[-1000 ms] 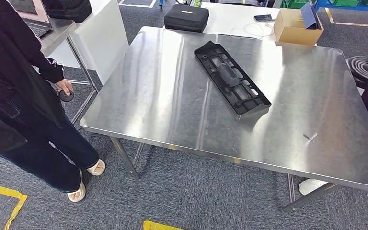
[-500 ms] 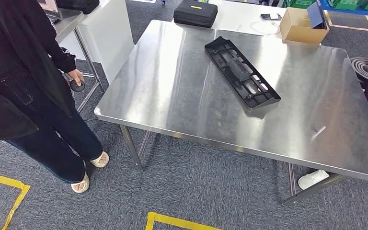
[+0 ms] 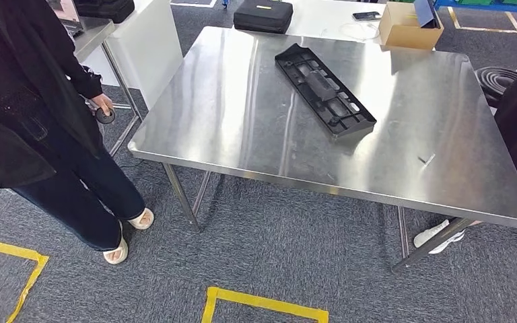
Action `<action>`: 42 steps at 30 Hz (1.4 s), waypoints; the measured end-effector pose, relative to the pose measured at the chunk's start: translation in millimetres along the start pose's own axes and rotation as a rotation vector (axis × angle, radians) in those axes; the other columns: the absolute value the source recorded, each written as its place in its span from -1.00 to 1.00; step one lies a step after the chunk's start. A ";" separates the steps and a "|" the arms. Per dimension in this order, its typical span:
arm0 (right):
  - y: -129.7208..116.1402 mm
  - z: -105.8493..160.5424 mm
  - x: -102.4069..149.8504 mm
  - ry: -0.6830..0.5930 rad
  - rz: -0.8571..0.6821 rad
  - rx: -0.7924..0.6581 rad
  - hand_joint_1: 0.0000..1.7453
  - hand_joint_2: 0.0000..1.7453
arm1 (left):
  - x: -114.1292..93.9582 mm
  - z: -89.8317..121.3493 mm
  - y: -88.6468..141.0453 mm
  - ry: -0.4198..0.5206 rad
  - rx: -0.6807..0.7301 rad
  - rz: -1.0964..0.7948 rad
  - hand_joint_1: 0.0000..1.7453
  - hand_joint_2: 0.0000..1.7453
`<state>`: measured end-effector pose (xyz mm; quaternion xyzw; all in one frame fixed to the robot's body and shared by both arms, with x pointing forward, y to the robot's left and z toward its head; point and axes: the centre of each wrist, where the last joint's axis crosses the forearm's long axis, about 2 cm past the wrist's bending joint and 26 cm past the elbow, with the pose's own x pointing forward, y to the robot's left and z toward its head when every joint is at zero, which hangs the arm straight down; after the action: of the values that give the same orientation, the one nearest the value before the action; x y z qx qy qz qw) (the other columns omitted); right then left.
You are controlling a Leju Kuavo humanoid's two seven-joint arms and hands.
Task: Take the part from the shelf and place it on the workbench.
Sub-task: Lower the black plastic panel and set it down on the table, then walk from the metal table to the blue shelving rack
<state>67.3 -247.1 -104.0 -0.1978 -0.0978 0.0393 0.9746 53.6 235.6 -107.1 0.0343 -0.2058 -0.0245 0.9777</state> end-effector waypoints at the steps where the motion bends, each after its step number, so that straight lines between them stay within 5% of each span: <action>1: -0.1 0.0 -0.4 -0.001 -0.001 0.000 -1.00 -1.00 | 0.0 0.0 -0.1 0.000 -0.001 -0.002 -1.00 -1.00; 42: 2.2 1.1 0.1 -0.022 -0.022 0.012 -1.00 -1.00 | 2.1 -0.2 -2.5 -0.006 -0.017 0.003 -1.00 -1.00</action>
<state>67.1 -244.6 -103.9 -0.1905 -0.1105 0.0316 0.9749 55.5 232.9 -106.6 0.0255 -0.2083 -0.0247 0.9774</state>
